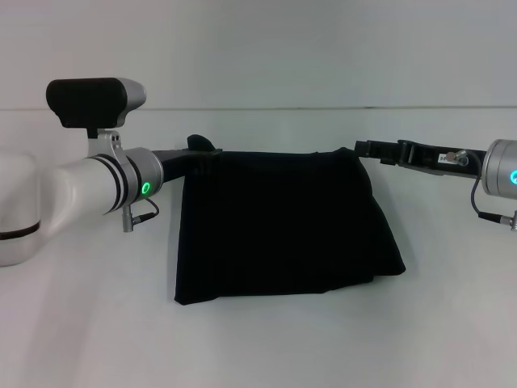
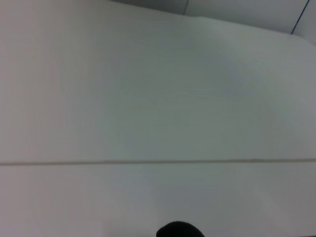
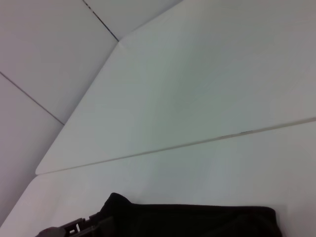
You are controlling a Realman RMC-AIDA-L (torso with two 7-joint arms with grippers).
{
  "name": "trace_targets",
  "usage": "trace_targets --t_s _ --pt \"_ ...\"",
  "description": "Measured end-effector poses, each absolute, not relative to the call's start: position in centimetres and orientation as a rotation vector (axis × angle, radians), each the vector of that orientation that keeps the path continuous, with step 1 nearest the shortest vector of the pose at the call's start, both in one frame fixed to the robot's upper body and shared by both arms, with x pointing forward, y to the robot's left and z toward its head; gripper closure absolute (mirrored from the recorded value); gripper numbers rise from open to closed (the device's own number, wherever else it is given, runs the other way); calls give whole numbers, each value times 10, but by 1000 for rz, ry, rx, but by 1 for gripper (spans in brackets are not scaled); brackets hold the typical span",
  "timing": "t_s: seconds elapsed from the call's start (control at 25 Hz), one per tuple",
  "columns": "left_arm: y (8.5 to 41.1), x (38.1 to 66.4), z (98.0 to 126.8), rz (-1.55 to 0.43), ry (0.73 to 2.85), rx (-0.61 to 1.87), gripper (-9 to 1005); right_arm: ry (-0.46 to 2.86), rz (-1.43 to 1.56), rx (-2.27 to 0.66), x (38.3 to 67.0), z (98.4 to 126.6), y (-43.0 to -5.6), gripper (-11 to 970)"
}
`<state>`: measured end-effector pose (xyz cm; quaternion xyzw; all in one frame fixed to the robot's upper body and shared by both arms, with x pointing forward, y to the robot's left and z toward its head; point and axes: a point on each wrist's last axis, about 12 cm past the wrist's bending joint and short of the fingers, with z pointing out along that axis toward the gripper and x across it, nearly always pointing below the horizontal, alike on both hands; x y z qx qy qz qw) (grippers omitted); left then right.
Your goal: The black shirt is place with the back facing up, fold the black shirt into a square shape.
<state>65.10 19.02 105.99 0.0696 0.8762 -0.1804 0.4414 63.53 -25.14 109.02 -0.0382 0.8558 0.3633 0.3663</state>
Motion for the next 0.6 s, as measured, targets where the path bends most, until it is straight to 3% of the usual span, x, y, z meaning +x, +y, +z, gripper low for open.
trace_targets --t_s 0.2,0.44,0.6 --pt "189 650 1061 -471 2142 175 419 2199 934 -99 635 1090 -251 215" --pt "190 650 1060 -472 2143 174 663 2200 935 -102 635 1091 -252 215" --pt "190 649 1059 -470 2149 171 883 2199 935 -103 636 1091 -252 216"
